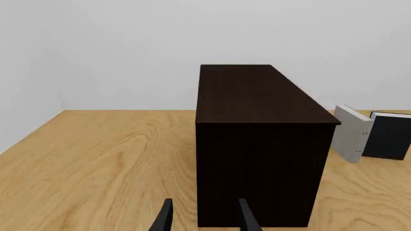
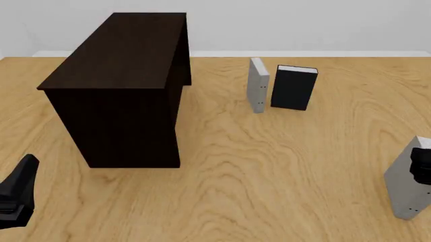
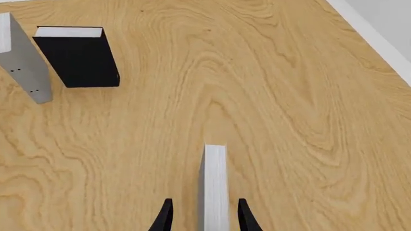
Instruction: Pick up the book on the right and place it under the cabinet shelf.
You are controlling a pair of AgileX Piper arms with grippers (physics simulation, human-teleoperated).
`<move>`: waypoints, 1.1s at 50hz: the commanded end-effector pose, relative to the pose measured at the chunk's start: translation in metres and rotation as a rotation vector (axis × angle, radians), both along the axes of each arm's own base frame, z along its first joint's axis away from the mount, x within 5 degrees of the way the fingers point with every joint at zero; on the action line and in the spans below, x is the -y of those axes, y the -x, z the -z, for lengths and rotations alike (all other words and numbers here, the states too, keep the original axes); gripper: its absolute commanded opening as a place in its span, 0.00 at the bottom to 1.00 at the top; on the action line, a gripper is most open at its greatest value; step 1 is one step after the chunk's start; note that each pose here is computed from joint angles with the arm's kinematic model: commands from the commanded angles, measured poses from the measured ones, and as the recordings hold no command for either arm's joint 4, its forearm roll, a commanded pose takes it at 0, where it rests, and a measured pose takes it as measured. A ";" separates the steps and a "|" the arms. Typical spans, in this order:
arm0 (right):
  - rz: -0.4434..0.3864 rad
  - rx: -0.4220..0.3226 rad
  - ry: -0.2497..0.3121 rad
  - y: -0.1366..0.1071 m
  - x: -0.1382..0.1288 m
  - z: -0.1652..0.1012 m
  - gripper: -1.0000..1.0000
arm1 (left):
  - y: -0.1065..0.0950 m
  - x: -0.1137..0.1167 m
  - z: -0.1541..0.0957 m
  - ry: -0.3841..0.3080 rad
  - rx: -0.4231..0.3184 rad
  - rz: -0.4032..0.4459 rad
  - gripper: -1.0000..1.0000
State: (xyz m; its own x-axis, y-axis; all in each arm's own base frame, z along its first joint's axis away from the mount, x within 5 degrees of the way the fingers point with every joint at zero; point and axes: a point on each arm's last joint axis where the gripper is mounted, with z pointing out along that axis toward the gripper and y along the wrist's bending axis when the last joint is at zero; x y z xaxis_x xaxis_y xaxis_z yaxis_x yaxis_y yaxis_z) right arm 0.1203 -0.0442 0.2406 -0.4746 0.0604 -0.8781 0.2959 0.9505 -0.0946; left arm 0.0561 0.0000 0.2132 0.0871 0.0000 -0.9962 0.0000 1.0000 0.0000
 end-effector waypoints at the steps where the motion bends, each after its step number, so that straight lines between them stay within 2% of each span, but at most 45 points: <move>1: 0.000 -0.028 0.022 -0.013 0.007 0.008 1.00 | 0.000 0.000 0.000 0.000 0.000 0.000 1.00; 16: 0.002 -0.052 0.031 -0.025 0.014 0.017 1.00 | 0.000 0.000 0.000 0.000 0.000 0.000 1.00; 34: -0.001 -0.092 0.009 -0.041 0.019 0.036 1.00 | 0.000 0.000 0.000 0.000 0.000 0.000 1.00; 55: 0.022 -0.115 0.000 -0.045 0.026 0.055 1.00 | 0.000 0.000 0.000 0.000 0.000 0.000 1.00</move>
State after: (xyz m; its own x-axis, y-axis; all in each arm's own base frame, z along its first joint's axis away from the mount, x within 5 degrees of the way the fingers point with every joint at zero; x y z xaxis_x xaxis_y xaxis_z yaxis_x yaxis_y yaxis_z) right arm 0.1631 -0.0672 0.1942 -0.5613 0.0633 -0.8252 0.2974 0.9459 -0.1298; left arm 0.0561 0.0000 0.2132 0.0871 0.0000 -0.9962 0.0000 1.0000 0.0000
